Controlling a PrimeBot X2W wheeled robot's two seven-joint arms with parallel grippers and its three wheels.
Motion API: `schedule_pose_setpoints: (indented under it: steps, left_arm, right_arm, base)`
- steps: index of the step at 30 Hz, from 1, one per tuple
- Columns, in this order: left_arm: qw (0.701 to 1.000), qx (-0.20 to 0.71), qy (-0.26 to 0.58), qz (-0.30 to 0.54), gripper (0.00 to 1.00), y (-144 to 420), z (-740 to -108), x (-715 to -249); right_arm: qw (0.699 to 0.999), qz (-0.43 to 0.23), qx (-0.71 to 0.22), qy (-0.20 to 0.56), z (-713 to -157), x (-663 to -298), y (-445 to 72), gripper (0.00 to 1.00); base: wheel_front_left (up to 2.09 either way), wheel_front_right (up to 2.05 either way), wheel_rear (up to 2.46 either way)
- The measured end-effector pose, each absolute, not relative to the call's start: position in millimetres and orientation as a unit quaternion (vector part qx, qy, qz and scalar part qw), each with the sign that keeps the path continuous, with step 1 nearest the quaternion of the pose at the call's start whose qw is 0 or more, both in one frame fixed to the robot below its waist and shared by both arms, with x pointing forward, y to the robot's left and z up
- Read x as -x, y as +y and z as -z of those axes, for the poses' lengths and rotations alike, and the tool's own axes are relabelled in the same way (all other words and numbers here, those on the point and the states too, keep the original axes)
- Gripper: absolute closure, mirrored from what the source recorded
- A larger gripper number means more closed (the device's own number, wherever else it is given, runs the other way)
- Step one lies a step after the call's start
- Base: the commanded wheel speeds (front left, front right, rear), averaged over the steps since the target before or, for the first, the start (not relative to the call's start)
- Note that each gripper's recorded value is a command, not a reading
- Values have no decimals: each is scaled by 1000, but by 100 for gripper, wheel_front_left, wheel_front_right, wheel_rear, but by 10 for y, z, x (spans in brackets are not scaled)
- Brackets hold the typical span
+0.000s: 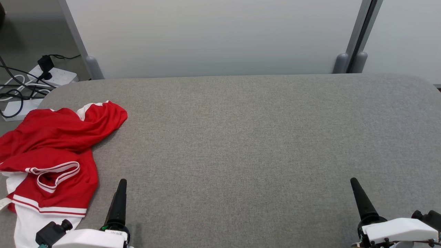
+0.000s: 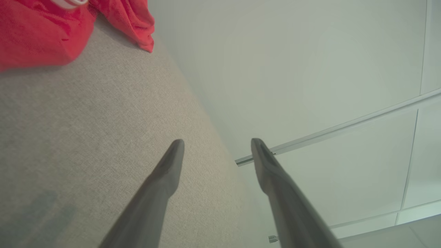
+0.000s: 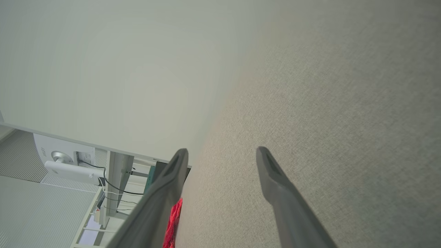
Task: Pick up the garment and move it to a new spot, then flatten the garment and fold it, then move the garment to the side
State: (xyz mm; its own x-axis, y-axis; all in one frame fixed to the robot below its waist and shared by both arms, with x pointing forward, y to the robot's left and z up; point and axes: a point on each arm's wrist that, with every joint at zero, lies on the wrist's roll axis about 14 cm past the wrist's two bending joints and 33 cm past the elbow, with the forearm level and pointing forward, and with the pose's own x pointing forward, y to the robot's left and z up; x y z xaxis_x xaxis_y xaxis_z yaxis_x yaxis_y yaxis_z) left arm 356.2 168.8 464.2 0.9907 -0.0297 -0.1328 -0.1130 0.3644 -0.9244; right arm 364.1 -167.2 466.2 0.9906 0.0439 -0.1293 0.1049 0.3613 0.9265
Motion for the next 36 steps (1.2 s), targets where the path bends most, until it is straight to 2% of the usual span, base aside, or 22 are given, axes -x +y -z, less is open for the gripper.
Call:
schedule_pose_setpoints:
  steps: [19,36]
  left_arm:
    - [905,422,50,-3,0,1586,-4801,-3593]
    - [944,328,16,13,0,1538,-5001,-3645]
  right_arm:
    - [891,-27,-449,53,-4820,-3669,-1482,0]
    - [928,-63,-367,27,-4984,-3697,-1335,0]
  base:
    - [0,0,0]
    - [0,0,0]
